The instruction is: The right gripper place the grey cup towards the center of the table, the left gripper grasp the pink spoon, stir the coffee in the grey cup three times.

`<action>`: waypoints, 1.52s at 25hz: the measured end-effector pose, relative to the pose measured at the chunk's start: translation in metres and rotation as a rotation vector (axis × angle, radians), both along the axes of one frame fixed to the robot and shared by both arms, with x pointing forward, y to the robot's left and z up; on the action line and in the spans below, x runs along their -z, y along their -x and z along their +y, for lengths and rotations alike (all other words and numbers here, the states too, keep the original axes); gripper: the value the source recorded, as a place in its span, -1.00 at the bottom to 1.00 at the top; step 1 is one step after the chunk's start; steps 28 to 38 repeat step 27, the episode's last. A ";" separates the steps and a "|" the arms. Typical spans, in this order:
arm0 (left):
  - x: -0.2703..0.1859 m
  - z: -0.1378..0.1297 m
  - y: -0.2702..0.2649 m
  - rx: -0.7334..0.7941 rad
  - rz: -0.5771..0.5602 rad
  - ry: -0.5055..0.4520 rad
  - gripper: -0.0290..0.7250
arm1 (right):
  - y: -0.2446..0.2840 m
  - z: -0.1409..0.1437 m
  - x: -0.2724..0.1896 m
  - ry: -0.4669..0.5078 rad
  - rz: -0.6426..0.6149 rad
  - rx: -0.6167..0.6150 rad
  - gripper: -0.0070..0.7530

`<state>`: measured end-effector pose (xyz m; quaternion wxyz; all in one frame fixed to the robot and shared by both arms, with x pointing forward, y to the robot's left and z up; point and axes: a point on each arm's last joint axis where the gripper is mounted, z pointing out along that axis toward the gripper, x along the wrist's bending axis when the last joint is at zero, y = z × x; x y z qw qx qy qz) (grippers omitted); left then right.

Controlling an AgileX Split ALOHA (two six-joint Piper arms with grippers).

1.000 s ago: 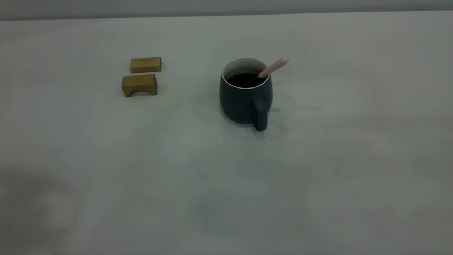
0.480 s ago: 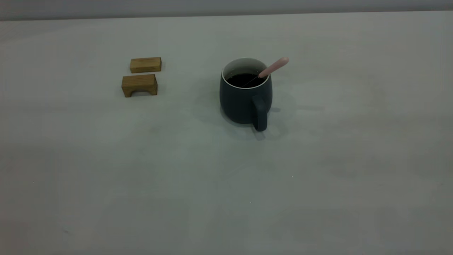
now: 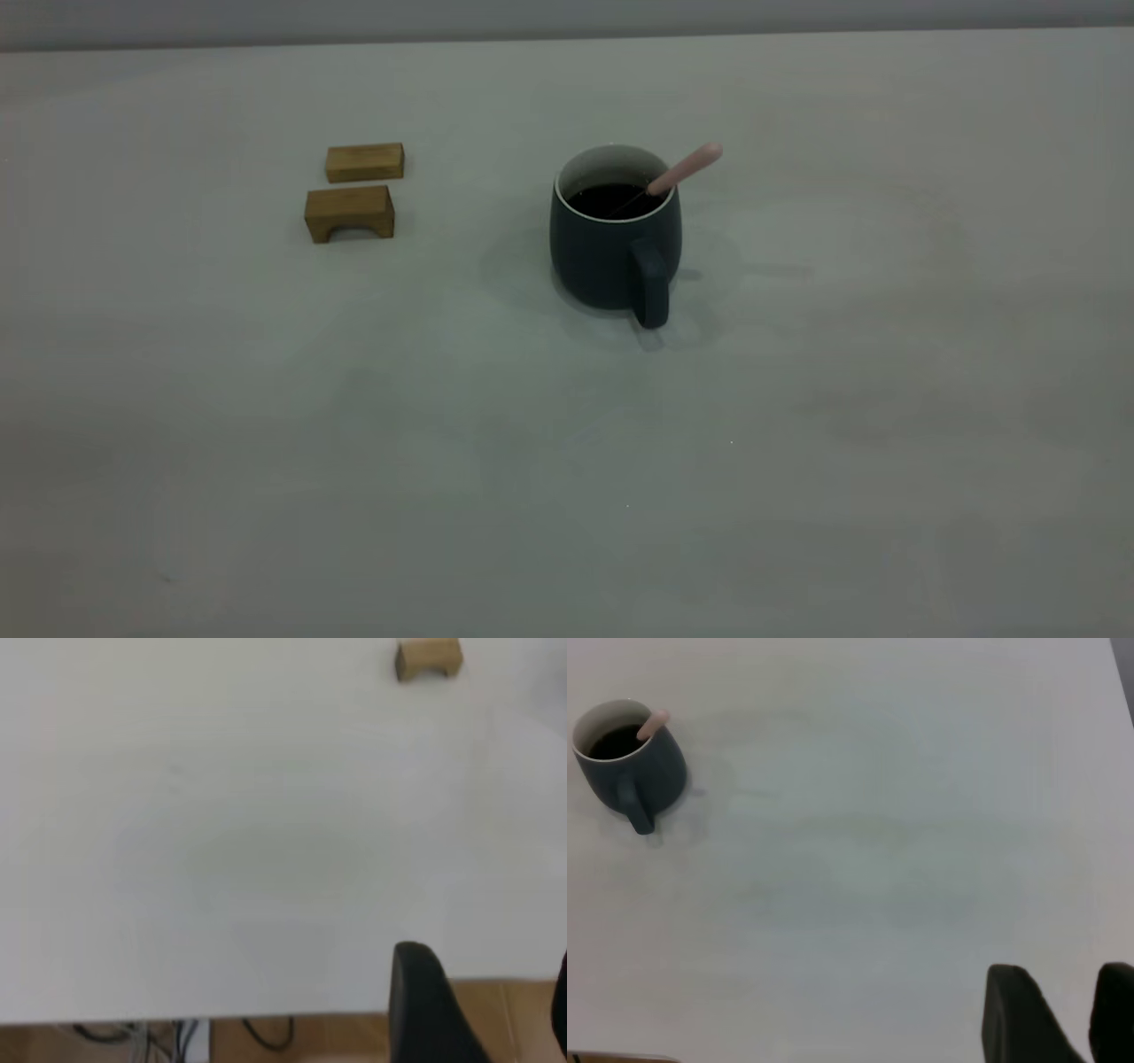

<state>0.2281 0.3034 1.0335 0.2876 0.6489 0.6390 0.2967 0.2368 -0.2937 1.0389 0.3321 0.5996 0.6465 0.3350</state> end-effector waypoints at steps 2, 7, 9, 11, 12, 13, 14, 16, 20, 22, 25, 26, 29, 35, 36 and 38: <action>0.001 0.001 0.004 -0.004 -0.028 -0.006 0.19 | 0.000 0.000 0.000 0.000 0.000 0.000 -0.35; 0.001 0.002 0.006 -0.010 -0.043 -0.015 0.19 | 0.000 0.000 0.000 0.000 0.000 0.000 -0.35; 0.001 0.002 0.006 -0.011 -0.043 -0.016 0.19 | 0.000 0.000 0.000 0.000 0.000 0.000 -0.35; 0.001 0.002 0.006 -0.011 -0.043 -0.016 0.19 | 0.000 0.000 0.000 0.000 0.000 0.000 -0.35; 0.001 0.002 0.006 -0.011 -0.043 -0.016 0.19 | 0.000 0.000 0.000 0.000 0.000 0.000 -0.35; 0.001 0.002 0.006 -0.011 -0.043 -0.016 0.19 | 0.000 0.000 0.000 0.000 0.000 0.000 -0.35; 0.001 0.002 0.006 -0.011 -0.043 -0.016 0.19 | 0.000 0.000 0.000 0.000 0.000 0.000 -0.35; 0.001 0.002 0.006 -0.011 -0.043 -0.016 0.19 | 0.000 0.000 0.000 -0.001 0.000 0.001 -0.35; 0.001 0.002 0.006 -0.011 -0.043 -0.016 0.19 | 0.000 0.000 0.000 -0.001 0.000 0.001 -0.35; 0.001 0.002 0.006 -0.011 -0.043 -0.016 0.19 | 0.000 0.000 0.000 -0.002 0.000 0.001 -0.35; 0.001 0.002 0.006 -0.011 -0.043 -0.016 0.19 | 0.000 0.000 0.000 -0.002 0.000 0.001 -0.35; 0.001 0.002 0.006 -0.011 -0.043 -0.016 0.19 | 0.000 0.000 0.000 -0.002 0.000 0.001 -0.35; 0.001 0.002 0.006 -0.011 -0.043 -0.016 0.19 | 0.000 0.000 0.000 -0.002 0.000 0.001 -0.35; 0.001 0.002 0.006 -0.011 -0.043 -0.016 0.19 | 0.000 0.000 0.000 -0.002 0.000 0.001 -0.35; 0.001 0.002 0.006 -0.011 -0.043 -0.016 0.19 | 0.000 0.000 0.000 -0.002 0.000 0.001 -0.35; 0.001 0.002 0.006 -0.011 -0.043 -0.016 0.19 | 0.000 0.000 0.000 -0.002 0.000 0.001 -0.35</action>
